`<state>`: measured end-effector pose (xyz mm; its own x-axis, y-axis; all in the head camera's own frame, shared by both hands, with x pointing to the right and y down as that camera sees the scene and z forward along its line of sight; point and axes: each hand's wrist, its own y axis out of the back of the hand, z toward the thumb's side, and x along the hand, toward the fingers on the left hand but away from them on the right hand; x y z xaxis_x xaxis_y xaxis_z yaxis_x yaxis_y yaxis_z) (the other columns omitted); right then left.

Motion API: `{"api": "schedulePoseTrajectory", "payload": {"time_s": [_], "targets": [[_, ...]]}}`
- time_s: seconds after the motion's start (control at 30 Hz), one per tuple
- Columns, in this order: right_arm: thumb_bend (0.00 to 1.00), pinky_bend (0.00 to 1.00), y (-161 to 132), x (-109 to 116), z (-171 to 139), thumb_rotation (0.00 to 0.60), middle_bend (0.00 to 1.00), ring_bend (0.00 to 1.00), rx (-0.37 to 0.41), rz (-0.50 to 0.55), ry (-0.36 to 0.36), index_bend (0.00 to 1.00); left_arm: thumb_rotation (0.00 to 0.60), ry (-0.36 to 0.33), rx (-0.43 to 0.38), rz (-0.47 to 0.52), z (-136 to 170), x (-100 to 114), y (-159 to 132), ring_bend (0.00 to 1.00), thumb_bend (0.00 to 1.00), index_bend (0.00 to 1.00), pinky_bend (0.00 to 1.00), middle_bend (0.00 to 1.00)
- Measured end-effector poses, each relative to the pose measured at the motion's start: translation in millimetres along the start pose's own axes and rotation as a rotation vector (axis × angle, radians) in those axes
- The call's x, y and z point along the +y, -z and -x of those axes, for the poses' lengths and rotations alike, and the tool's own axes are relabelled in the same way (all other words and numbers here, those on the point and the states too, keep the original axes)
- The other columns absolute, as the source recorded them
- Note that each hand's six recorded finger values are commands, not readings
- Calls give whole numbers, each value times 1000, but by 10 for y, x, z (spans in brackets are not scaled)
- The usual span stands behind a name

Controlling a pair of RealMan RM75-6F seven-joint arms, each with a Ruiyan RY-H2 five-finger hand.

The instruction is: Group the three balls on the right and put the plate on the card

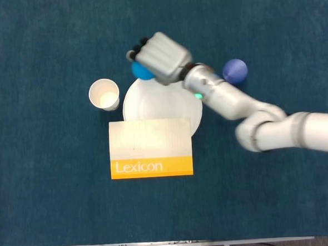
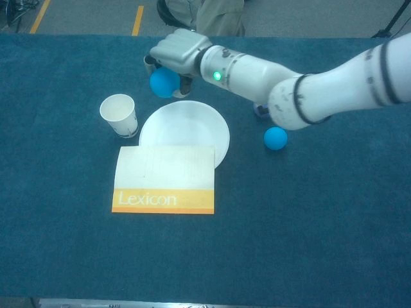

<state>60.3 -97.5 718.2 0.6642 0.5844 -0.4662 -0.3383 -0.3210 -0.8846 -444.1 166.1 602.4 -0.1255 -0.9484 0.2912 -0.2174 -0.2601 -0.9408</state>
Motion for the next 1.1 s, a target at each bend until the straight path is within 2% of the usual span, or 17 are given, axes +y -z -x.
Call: {"api": "schedulePoseTrajectory", "payload": {"time_s": [0.1,0.27,0.47,0.77,1.1], "targets": [[269,512,238,-17,-315,600,356,276,-15,-16,-12,394,600,8,-15,-2,-20,-24,-53,271,436,354,208,309],[269,512,639,-179,-823,600,356,276,-66,-23,-41,394,600,24,-41,-1,-62,-74,-148,271,436,354,208,309],[269,512,873,-343,-1221,600,356,276,-83,-19,-58,394,600,42,-55,-2,-97,-128,-202,271,436,354,208,309],[269,512,1138,-498,-1624,600,356,276,-112,-7,-70,394,600,55,-71,-1,-133,-170,-259,271,436,354,208,309],[271,513,1342,-797,-1949,600,356,277,-141,-6,-132,394,600,83,-84,7,-180,-257,-288,271,436,354,208,309]]}}
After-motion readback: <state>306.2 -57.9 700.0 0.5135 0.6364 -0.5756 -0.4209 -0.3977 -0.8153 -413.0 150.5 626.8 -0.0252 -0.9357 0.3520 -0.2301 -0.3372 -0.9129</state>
